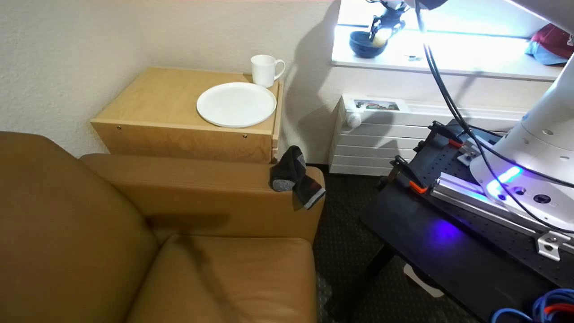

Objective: Pick the lemon from the white plate and put it in the blue bowl

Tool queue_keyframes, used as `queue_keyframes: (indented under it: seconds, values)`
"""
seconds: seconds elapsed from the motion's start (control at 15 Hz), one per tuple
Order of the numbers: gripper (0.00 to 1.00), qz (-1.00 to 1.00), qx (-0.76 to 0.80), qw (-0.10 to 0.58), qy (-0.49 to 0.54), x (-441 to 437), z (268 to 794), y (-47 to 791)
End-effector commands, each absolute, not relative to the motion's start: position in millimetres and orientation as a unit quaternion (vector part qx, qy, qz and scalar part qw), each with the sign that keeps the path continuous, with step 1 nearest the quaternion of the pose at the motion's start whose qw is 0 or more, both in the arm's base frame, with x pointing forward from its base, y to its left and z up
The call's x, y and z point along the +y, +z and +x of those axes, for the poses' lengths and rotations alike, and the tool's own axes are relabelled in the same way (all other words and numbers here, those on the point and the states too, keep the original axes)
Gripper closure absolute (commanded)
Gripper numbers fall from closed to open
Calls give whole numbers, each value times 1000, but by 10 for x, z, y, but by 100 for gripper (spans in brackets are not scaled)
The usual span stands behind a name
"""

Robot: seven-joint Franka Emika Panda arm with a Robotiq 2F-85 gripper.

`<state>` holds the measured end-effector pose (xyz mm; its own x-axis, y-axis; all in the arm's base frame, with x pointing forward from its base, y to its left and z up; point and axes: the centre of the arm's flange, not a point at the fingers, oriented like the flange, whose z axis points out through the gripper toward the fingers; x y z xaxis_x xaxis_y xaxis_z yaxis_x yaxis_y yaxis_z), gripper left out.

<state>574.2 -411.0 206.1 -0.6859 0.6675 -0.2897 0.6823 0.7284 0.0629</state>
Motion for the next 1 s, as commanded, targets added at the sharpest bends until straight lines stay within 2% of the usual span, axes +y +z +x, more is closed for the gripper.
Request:
queue_keyframes:
  seconds: [0.0,0.2,0.53,0.93]
  values:
    - [8,393,909,135,-34,-4145,6280,2052]
    - [0,399,905,147,-20,-4133,6265,2062]
    - [0,408,895,178,-2,-4116,6282,2195]
    - [0,391,897,200,44,-4149,6076,3099]
